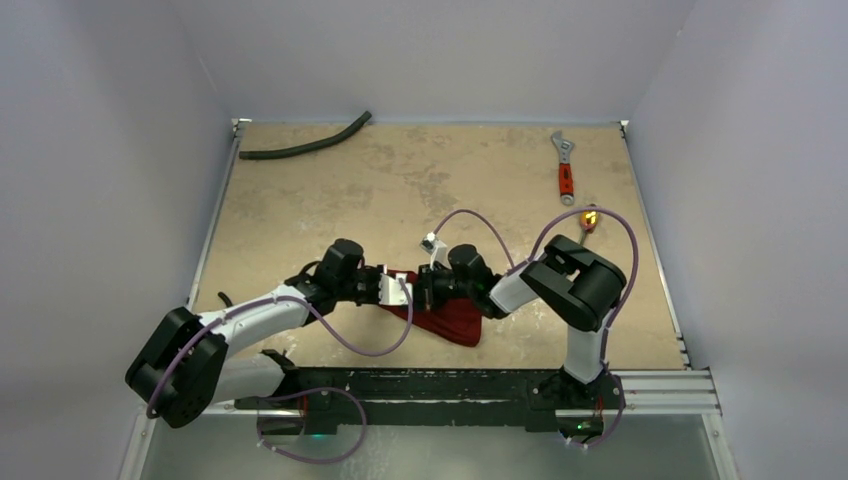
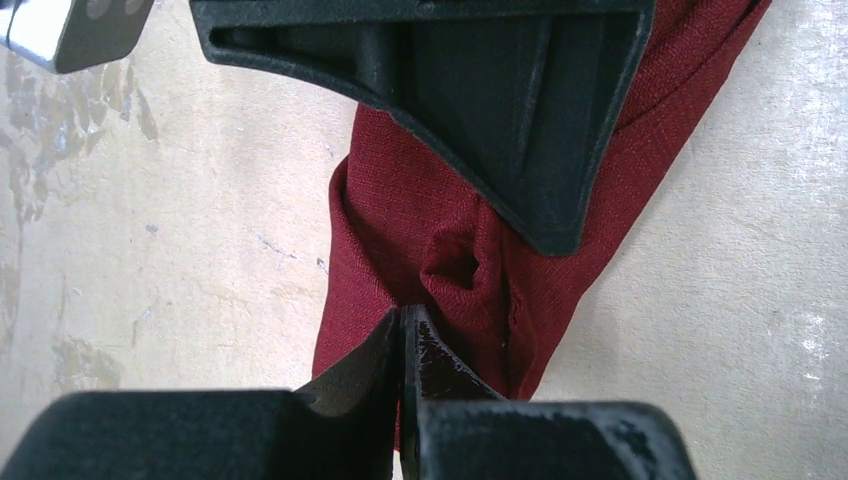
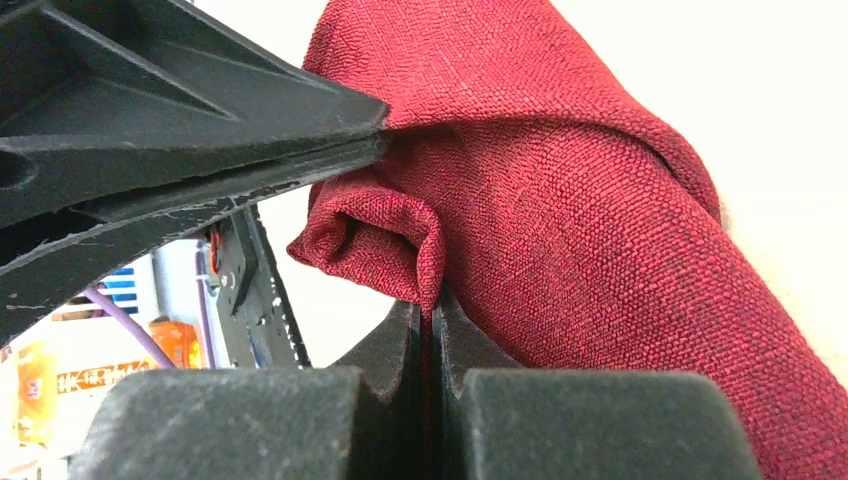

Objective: Fold the napkin into a case and place the utensils inside
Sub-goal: Grasp the top corner of the smaller rectangle folded napkin from the folded napkin.

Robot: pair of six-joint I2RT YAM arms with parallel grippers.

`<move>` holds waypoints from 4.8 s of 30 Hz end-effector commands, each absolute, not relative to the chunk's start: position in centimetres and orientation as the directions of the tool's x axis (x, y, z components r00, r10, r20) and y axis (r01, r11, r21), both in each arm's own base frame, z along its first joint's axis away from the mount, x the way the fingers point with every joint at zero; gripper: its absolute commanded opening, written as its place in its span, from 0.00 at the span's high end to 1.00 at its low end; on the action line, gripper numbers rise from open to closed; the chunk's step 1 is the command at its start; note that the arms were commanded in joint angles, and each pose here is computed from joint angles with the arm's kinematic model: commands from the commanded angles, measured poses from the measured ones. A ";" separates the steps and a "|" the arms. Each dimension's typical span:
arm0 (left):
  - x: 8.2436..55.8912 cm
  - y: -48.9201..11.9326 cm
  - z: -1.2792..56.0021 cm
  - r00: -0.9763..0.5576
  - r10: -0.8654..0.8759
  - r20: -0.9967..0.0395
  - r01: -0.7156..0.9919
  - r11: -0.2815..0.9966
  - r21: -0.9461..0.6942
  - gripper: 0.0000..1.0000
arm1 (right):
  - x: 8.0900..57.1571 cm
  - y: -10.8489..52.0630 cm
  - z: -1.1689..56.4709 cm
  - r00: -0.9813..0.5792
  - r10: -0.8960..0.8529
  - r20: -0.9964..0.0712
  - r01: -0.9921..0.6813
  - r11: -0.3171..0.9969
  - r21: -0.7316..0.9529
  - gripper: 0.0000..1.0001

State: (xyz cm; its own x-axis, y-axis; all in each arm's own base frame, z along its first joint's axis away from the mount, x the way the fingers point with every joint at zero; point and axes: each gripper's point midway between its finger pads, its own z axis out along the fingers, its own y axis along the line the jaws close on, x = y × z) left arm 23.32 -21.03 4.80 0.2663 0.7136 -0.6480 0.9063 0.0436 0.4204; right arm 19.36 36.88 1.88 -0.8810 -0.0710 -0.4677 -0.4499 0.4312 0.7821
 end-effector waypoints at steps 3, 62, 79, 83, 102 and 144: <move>23.7 -21.6 6.3 0.286 0.682 -0.673 0.893 0.064 0.445 1.00 | 18.9 33.2 -2.2 -0.921 -0.098 -0.378 -0.353 0.625 0.696 1.00; 22.8 -22.8 4.2 0.470 0.682 -0.561 0.821 -0.104 0.561 0.93 | 17.1 33.1 -1.9 -0.955 -0.225 -0.194 -0.288 0.548 0.785 1.00; 21.0 -22.2 2.2 0.512 0.677 -0.529 0.815 -0.187 0.549 0.92 | 17.7 34.9 2.6 -0.927 -0.248 -0.280 -0.364 0.419 0.832 0.84; 21.1 -22.3 2.4 0.506 0.675 -0.537 0.817 -0.175 0.550 0.92 | 18.0 35.2 3.1 -0.924 -0.239 -0.298 -0.374 0.411 0.831 0.80; 21.1 -22.7 3.5 0.483 0.663 -0.572 0.827 -0.132 0.546 0.95 | 19.4 35.8 5.3 -0.910 -0.194 -0.367 -0.415 0.406 0.814 0.76; 23.1 -22.8 5.7 0.152 0.723 -0.674 0.908 0.168 0.384 0.60 | 19.3 35.3 3.9 -0.939 -0.182 -0.291 -0.342 0.431 0.835 1.00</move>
State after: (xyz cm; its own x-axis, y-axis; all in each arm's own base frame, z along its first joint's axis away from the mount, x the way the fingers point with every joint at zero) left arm 23.60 -23.05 6.19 0.2278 0.7168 -0.6590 0.8888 0.1234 0.4414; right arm 19.21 35.21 3.10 -0.9415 -0.1779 -0.2863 -0.3367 0.4533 0.8253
